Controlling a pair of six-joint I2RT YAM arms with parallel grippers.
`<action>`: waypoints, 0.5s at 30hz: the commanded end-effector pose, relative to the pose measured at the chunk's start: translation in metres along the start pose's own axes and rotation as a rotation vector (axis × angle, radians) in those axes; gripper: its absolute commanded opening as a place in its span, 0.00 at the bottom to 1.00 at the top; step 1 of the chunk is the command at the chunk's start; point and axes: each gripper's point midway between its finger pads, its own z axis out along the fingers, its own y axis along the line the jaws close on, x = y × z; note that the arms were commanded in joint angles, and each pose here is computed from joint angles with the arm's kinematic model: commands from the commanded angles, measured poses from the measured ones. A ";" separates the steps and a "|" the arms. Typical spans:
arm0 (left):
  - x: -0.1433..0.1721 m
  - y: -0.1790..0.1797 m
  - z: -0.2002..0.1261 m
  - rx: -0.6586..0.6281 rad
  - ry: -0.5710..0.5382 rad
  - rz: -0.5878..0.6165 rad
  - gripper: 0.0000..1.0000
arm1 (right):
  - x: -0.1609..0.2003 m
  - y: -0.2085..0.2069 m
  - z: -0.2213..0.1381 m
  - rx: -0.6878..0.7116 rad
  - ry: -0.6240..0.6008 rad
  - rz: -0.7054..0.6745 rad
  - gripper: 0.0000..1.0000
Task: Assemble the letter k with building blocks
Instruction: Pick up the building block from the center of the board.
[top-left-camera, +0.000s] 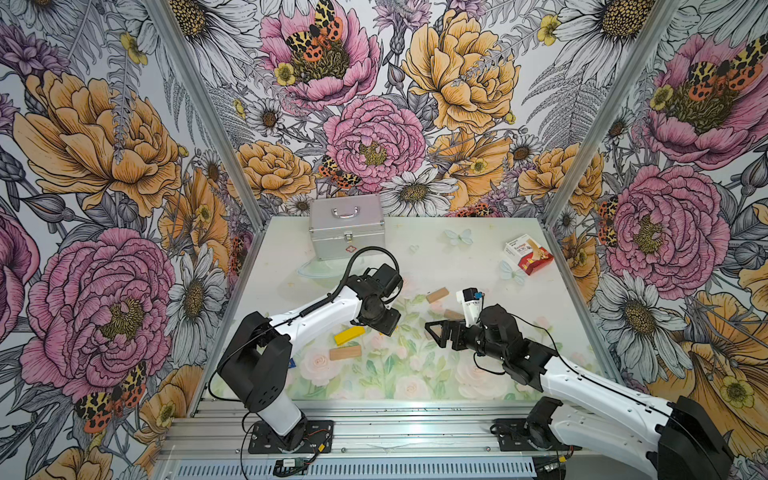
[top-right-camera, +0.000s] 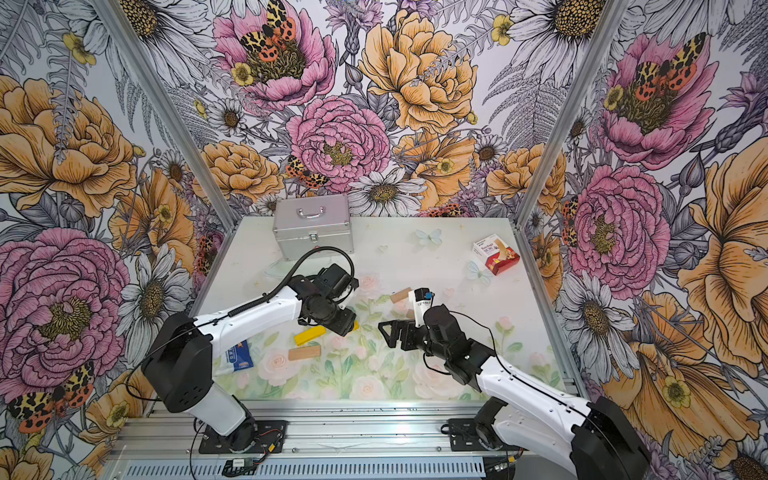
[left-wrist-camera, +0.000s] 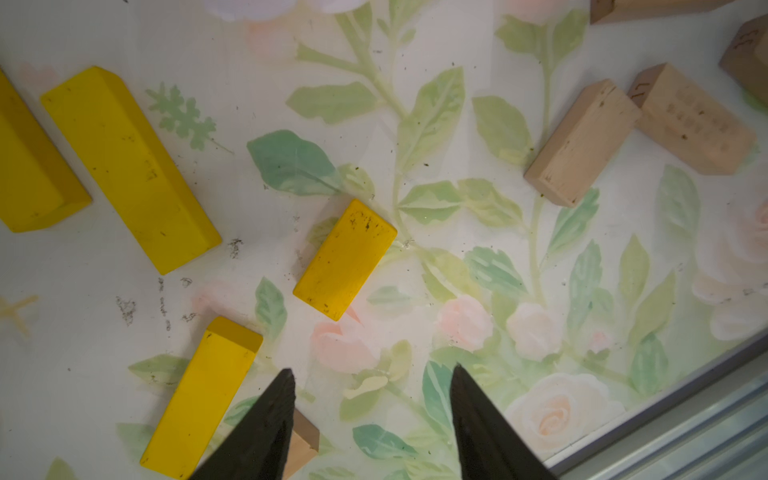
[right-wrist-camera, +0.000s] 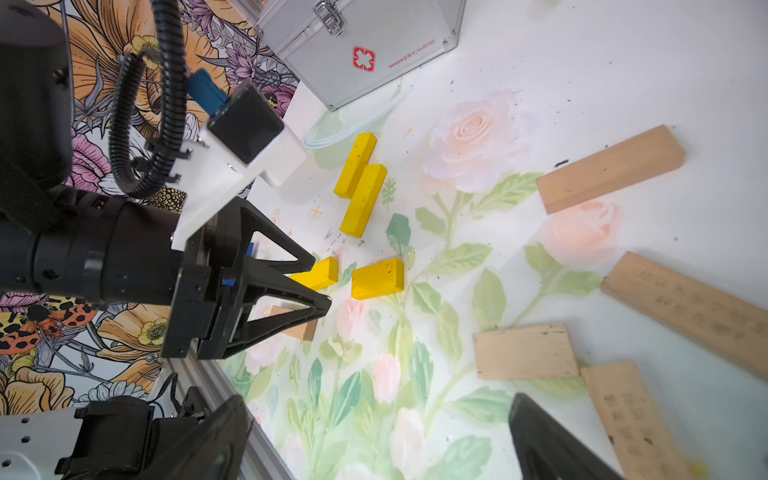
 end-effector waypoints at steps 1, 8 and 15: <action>-0.011 0.003 0.012 -0.056 0.001 0.072 0.60 | 0.008 -0.012 -0.004 0.042 -0.004 0.041 0.99; -0.021 0.009 0.027 -0.107 0.026 0.085 0.61 | 0.017 -0.021 -0.006 0.053 0.004 0.068 0.99; -0.023 0.015 0.043 -0.134 0.064 0.104 0.61 | 0.016 -0.021 -0.006 0.054 -0.002 0.057 0.99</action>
